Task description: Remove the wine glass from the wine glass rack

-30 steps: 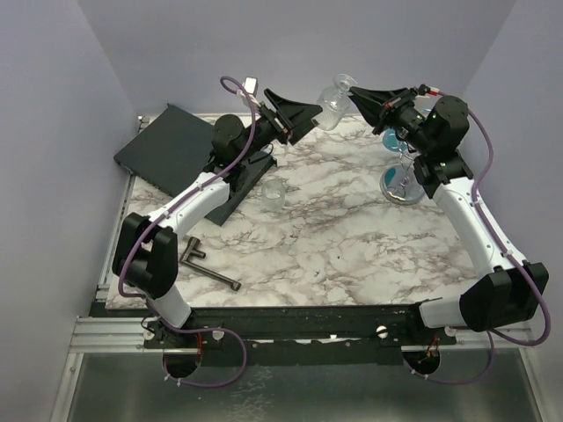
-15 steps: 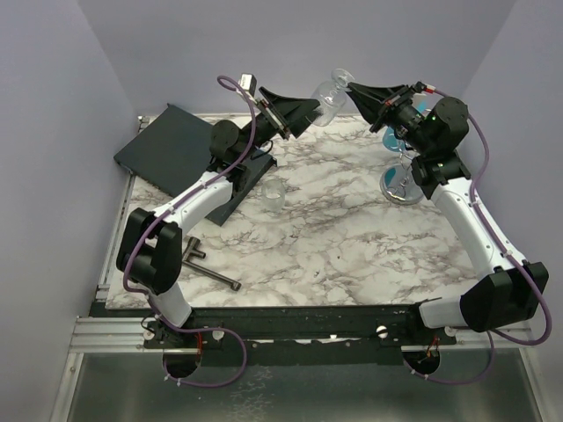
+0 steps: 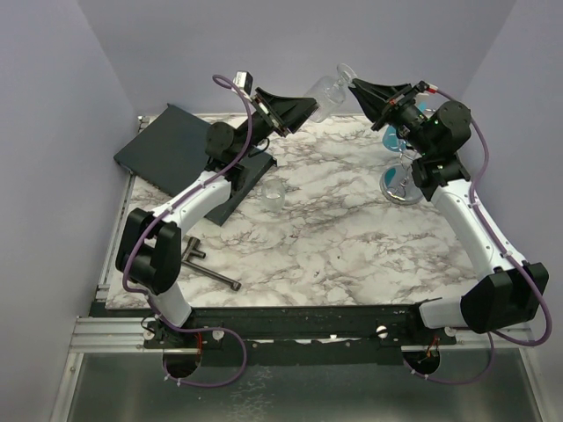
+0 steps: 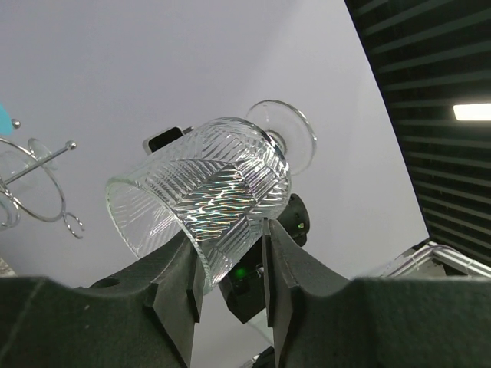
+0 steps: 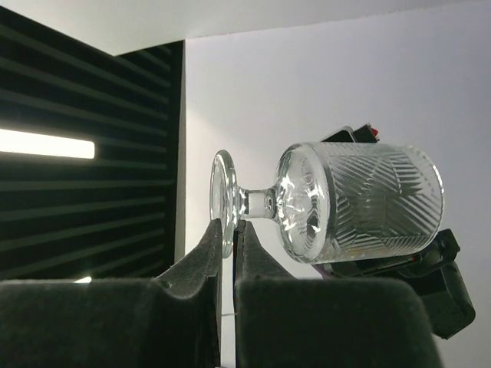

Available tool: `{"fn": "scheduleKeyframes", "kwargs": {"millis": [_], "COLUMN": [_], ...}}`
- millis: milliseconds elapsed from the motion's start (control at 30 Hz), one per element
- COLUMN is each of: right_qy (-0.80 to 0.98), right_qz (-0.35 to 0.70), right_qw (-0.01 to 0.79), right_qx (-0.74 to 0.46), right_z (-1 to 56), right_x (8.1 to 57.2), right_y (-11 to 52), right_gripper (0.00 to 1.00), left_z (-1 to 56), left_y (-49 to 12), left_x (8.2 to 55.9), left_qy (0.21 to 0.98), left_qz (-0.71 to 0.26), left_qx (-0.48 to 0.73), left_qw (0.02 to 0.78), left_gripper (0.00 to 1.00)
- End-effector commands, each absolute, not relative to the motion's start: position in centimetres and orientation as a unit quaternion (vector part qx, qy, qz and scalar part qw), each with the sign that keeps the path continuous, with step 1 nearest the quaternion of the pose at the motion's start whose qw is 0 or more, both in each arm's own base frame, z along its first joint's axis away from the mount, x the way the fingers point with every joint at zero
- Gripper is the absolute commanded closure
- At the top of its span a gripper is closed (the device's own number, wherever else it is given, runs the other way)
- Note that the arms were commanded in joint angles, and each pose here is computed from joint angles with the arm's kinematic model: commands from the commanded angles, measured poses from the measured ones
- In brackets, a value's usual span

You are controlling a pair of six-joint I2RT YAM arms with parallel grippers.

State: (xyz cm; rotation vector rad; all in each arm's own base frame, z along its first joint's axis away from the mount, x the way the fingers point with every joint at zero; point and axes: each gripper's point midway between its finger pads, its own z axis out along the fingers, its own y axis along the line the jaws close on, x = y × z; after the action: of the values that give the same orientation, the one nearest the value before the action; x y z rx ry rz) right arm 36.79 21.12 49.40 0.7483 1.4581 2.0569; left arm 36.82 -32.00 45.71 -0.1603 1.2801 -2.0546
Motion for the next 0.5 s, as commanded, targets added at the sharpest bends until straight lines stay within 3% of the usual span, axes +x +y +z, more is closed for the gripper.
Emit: {"fn": "scheduleKeyframes", "kwargs": {"millis": [0, 233, 467], "right_qy": [0.548, 0.558, 0.572], "right_qz": [0.749, 0.739, 0.725], "right_qw": [0.251, 0.248, 0.246], "right_qx": [0.274, 0.284, 0.294], "right_z": [47.7, 46.0, 43.9], "right_x": [36.7, 37.0, 37.2], "right_y": [21.5, 21.5, 21.6], "right_gripper": [1.00, 1.00, 1.00], "left_z": [51.7, 53.0, 52.9], "left_y": [-30.1, -29.9, -29.9], "left_x": [32.3, 31.2, 31.2], "left_qy": [0.420, 0.406, 0.409], "left_qz": [-0.825, -0.833, -0.833], "left_qx": [-0.003, 0.008, 0.004], "left_qw": [0.378, 0.377, 0.372], "left_gripper": [0.66, 0.67, 0.77]}}
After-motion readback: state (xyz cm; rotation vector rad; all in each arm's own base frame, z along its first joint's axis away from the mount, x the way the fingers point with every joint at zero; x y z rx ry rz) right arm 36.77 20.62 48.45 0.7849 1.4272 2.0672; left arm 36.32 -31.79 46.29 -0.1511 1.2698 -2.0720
